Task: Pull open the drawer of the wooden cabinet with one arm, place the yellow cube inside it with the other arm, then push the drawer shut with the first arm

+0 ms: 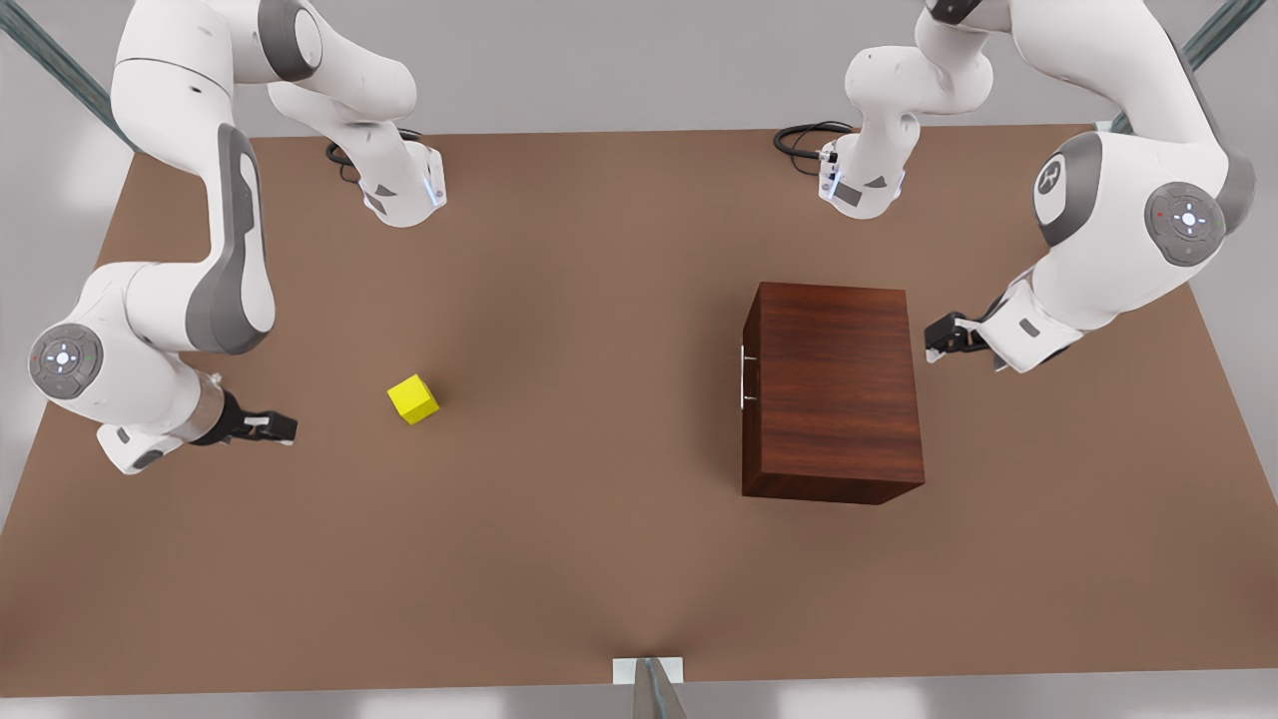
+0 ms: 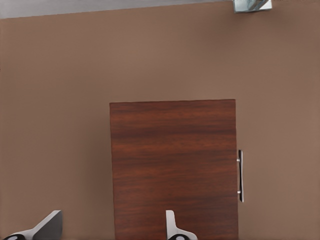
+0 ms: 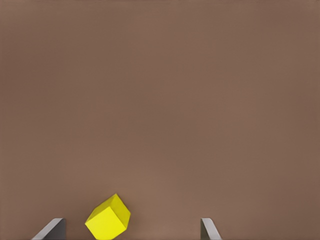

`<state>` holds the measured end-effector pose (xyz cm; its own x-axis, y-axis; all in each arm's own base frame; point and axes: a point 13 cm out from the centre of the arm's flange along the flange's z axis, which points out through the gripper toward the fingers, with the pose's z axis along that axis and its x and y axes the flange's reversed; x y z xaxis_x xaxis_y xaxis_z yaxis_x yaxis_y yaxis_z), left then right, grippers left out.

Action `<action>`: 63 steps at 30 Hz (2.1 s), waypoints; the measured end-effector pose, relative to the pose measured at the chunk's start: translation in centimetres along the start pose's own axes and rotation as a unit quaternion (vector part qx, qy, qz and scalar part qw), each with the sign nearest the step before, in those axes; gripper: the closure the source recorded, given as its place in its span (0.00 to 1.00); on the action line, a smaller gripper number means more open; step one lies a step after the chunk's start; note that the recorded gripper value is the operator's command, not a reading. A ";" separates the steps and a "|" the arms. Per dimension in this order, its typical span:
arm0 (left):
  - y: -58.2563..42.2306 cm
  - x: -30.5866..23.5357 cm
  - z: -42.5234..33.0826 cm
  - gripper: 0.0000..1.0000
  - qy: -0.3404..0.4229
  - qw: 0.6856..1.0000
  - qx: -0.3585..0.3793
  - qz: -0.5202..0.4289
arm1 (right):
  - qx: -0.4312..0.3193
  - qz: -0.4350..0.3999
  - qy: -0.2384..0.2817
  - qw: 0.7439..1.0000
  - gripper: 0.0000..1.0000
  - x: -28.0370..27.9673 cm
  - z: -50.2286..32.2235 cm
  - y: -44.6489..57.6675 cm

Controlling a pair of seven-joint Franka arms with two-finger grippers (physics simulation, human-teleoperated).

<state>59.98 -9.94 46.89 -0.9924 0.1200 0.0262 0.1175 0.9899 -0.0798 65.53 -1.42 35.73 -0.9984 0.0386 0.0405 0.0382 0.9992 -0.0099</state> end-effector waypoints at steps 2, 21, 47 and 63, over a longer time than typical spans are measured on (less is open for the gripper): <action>0.1 -0.1 0.0 0.00 -0.001 1.000 0.001 -0.004 | 0.000 0.000 -0.002 1.000 0.00 -0.2 0.1 0.0; -31.9 5.1 20.0 0.00 0.025 0.980 -0.142 0.138 | -0.020 0.263 -0.001 0.965 0.00 -2.0 3.5 0.6; -25.6 4.5 31.4 0.00 -0.013 0.972 -0.229 0.045 | -0.038 0.502 -0.012 0.864 0.00 -3.5 3.1 0.8; -29.4 3.9 31.8 0.00 -0.057 0.978 -0.198 0.008 | -0.037 0.541 -0.008 0.840 0.00 -3.4 3.6 1.1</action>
<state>51.54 -41.04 17.61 -0.9851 0.1491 -0.0853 0.1154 0.9423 0.3142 68.85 -0.50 32.00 -0.3786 0.9250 0.0336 0.9255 0.3777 0.0293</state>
